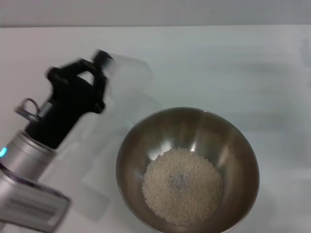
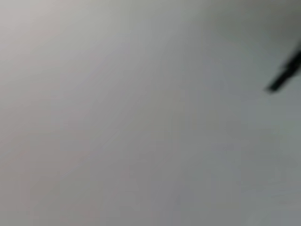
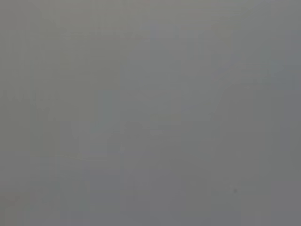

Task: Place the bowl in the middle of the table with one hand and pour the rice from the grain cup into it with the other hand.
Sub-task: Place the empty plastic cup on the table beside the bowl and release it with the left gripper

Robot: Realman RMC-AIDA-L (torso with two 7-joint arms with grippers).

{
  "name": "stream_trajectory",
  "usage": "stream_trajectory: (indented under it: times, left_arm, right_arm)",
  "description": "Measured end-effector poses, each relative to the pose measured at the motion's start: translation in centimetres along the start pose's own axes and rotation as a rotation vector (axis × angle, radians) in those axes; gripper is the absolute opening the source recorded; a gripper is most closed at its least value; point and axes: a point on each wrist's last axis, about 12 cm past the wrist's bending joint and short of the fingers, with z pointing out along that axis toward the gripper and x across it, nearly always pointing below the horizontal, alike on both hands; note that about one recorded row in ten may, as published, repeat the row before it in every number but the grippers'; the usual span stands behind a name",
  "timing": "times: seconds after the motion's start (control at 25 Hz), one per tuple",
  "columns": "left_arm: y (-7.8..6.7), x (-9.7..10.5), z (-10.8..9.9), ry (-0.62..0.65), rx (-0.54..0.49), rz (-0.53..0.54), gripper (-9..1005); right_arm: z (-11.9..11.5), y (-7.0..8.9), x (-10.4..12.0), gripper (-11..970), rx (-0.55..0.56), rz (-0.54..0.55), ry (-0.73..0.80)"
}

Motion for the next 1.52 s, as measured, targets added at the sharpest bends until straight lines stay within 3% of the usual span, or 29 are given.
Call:
stream_trajectory:
  times: [0.04,0.08,0.16,0.2,0.24,0.28,0.4,0.6,0.8,1.52]
  left_arm:
    - [0.5,0.9,-0.1,0.063,-0.034,-0.148,33]
    - [0.5,0.9,-0.1,0.063,-0.034,-0.148,33]
    - [0.8,2.5,-0.3,0.176,-0.072,-0.365,33]
    - [0.8,2.5,-0.3,0.176,-0.072,-0.365,32]
    - [0.7,3.4,-0.5,0.249,-0.088,-0.499,32]
    - [0.7,3.4,-0.5,0.249,-0.088,-0.499,31]
    - [0.1,4.7,-0.7,0.368,-0.106,-0.704,29]
    - [-0.7,6.1,-0.7,0.520,-0.132,-0.889,36]
    - [-1.2,6.7,-0.7,0.589,-0.133,-0.944,42]
    - [-1.7,7.4,-1.5,0.668,-0.104,-0.941,66]
  right_arm:
    - [-0.2,0.1,0.1,593,0.000,0.005,0.000]
    - [-0.2,0.1,0.1,593,0.000,0.005,0.000]
    - [-0.4,0.4,0.2,593,0.000,0.015,-0.001]
    - [-0.4,0.4,0.2,593,0.000,0.015,-0.001]
    - [-0.4,0.7,0.3,593,-0.002,0.021,-0.002]
    - [-0.4,0.7,0.3,593,-0.002,0.021,-0.002]
    - [-0.5,1.0,0.4,592,-0.005,0.028,-0.004]
    - [-0.5,1.2,0.5,592,-0.010,0.037,-0.004]
    - [-0.6,1.5,0.6,592,-0.019,0.040,0.000]
    - [-1.4,1.3,0.9,592,-0.010,0.050,0.014]
